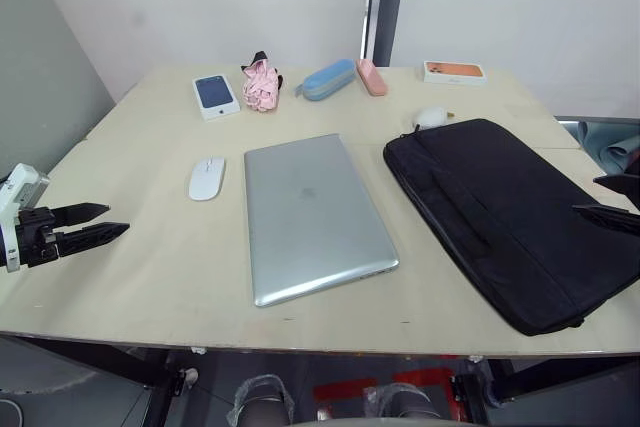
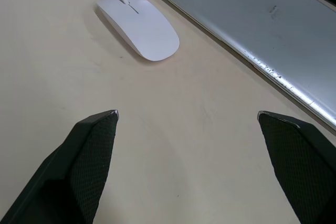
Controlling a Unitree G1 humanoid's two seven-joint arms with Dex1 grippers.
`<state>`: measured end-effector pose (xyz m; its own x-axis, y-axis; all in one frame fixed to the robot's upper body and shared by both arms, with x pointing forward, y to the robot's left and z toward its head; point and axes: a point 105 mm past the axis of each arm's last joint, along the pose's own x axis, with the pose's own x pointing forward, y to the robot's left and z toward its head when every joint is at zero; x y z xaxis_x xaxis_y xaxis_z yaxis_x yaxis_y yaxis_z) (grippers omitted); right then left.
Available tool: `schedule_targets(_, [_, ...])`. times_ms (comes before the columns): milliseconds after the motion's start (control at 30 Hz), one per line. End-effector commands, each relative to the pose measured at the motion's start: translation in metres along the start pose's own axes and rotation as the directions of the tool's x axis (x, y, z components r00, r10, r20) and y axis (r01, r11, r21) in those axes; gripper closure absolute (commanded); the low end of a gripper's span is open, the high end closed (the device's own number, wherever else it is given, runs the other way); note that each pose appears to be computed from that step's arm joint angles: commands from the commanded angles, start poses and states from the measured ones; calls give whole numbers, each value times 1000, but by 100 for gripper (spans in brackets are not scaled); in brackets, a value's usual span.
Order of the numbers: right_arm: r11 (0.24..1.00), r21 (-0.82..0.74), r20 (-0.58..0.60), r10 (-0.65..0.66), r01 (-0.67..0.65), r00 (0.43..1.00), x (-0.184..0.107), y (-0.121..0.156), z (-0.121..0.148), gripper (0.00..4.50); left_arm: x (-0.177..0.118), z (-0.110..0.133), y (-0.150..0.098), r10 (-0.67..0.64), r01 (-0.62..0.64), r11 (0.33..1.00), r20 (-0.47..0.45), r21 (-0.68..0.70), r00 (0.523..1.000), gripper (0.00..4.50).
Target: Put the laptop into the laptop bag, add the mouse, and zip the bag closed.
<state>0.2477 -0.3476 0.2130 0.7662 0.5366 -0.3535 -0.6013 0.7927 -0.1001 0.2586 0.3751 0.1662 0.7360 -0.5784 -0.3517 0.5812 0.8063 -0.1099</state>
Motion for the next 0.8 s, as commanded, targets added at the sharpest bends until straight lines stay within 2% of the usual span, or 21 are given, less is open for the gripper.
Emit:
schedule_targets(33, [1000, -23, 44, 7, -6, 999, 2, 4, 9, 0, 2, 17, -7, -24, 23, 999, 27, 41, 999, 6])
schedule_targets(200, [1000, -8, 68, 14, -13, 998, 9, 12, 6, 0, 18, 20, -24, -110, 109, 994, 35, 32, 993, 6])
schedule_targets(500, [1000, 4, 57, -15, 15, 998, 8, 12, 0, 0, 28, 12, -32, -138, 139, 990, 39, -27, 990, 6])
schedule_targets(633, [1000, 8, 68, -30, 29, 997, 9, 12, 0, 0, 39, 9, -37, -140, 146, 986, 69, -79, 988, 6])
schedule_targets(700, [1000, 10, 95, -25, 24, 995, 12, 14, 3, 0, 46, 7, -40, -141, 153, 975, 84, -158, 986, 6])
schedule_targets(800, [1000, 19, 151, -21, 18, 988, 18, 17, 11, 78, 57, -3, -48, -158, 165, 956, 50, -241, 986, 0])
